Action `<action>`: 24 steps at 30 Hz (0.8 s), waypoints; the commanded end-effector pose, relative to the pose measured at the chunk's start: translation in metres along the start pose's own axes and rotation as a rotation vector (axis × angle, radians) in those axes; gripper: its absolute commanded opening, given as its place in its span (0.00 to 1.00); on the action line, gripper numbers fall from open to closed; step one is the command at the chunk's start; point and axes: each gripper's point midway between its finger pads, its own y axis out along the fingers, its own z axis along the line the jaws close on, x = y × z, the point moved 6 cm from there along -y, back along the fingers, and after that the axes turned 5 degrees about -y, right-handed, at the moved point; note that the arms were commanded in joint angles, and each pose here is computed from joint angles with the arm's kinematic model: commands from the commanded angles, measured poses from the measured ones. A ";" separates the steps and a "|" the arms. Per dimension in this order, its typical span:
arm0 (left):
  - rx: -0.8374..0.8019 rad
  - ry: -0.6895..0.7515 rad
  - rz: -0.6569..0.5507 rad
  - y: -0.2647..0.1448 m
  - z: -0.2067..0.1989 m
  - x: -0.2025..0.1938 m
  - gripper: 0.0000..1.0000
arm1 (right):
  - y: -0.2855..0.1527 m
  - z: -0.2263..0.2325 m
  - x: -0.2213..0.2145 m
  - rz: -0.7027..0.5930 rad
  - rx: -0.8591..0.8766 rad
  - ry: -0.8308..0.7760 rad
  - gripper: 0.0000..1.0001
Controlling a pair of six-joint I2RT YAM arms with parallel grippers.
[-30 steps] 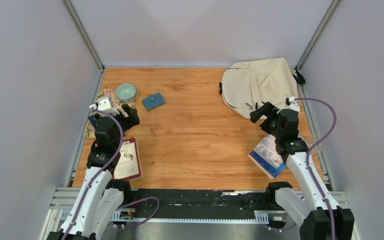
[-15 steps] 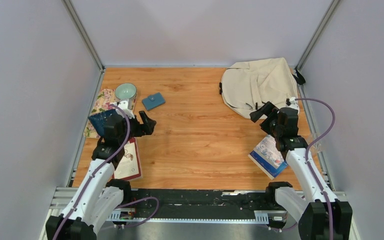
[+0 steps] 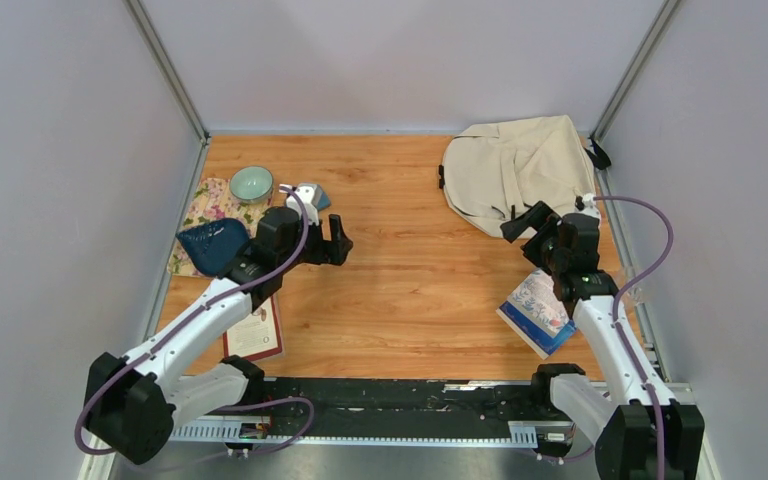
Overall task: Pack the student bag
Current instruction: Move the student bag to the center of the board.
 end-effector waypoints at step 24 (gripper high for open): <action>-0.045 0.119 0.060 -0.015 0.001 -0.017 0.93 | 0.127 -0.031 0.073 -0.040 -0.432 0.287 0.93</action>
